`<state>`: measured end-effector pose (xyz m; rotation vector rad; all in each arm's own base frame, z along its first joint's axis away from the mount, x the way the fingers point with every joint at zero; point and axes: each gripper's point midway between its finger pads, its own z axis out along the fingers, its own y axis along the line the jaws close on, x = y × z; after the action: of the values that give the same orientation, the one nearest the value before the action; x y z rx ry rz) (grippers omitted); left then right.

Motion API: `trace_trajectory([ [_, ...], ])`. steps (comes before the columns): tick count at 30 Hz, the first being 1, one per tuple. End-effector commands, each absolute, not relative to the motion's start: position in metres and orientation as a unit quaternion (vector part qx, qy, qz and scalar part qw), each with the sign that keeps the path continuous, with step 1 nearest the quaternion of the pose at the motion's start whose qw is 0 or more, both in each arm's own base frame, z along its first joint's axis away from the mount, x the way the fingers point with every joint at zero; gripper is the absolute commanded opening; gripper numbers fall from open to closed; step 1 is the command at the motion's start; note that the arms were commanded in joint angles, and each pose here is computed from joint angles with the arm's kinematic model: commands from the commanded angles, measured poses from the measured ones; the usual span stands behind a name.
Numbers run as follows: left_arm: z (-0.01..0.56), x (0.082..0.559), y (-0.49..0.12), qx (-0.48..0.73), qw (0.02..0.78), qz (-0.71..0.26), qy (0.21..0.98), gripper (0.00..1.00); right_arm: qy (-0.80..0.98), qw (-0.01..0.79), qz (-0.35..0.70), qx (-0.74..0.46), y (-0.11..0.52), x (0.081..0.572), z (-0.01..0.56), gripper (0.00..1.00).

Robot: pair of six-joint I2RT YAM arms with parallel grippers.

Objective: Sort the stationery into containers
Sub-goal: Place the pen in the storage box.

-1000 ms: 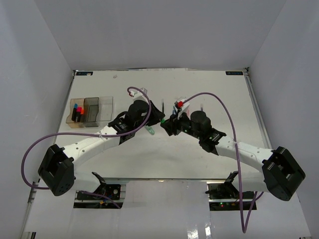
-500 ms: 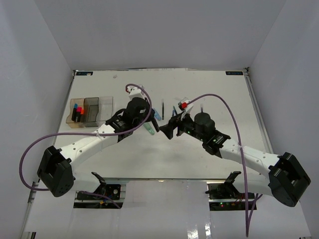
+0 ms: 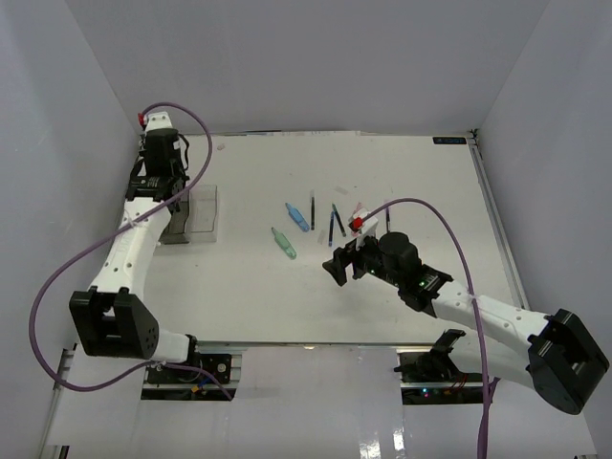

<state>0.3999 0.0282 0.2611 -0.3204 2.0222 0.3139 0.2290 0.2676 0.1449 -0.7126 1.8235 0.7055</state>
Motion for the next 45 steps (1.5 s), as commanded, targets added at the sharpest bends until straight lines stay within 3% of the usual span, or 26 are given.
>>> trace_trajectory([
  [1, 0.253, 0.406, 0.072, -0.111, 0.458, 0.215, 0.855, 0.08, 0.745, 0.517, 0.296, -0.3, 0.267, 0.227, 0.15, 0.9],
  [11, 0.189, 0.44, 0.159, -0.132, 0.338, 0.31, 0.879, 0.09, 0.741, 0.525, 0.3, -0.291, 0.258, 0.22, 0.152, 0.9],
  [21, 0.137, 0.458, 0.171, -0.137, 0.305, 0.302, 0.893, 0.13, 0.743, 0.525, 0.295, -0.291, 0.256, 0.22, 0.148, 0.9],
  [24, 0.128, 0.46, 0.172, -0.137, 0.3, 0.3, 0.895, 0.22, 0.746, 0.523, 0.292, -0.292, 0.255, 0.221, 0.145, 0.9],
  [27, 0.122, 0.459, 0.168, -0.137, 0.299, 0.289, 0.899, 0.43, 0.747, 0.523, 0.29, -0.29, 0.255, 0.222, 0.146, 0.9],
  [28, 0.121, 0.459, 0.166, -0.141, 0.299, 0.284, 0.9, 0.55, 0.752, 0.528, 0.278, -0.281, 0.251, 0.227, 0.145, 0.9],
  [32, 0.13, 0.457, 0.159, -0.153, 0.315, 0.262, 0.899, 0.75, 0.766, 0.529, 0.255, -0.261, 0.244, 0.235, 0.141, 0.9],
  [41, 0.219, 0.436, 0.1, -0.2, 0.432, 0.092, 0.875, 0.98, 0.843, 0.489, 0.152, -0.167, 0.193, 0.277, 0.123, 0.94],
  [45, 0.24, 0.409, 0.058, -0.201, 0.473, -0.018, 0.858, 0.98, 0.879, 0.442, 0.132, -0.121, 0.166, 0.292, 0.096, 0.99],
])
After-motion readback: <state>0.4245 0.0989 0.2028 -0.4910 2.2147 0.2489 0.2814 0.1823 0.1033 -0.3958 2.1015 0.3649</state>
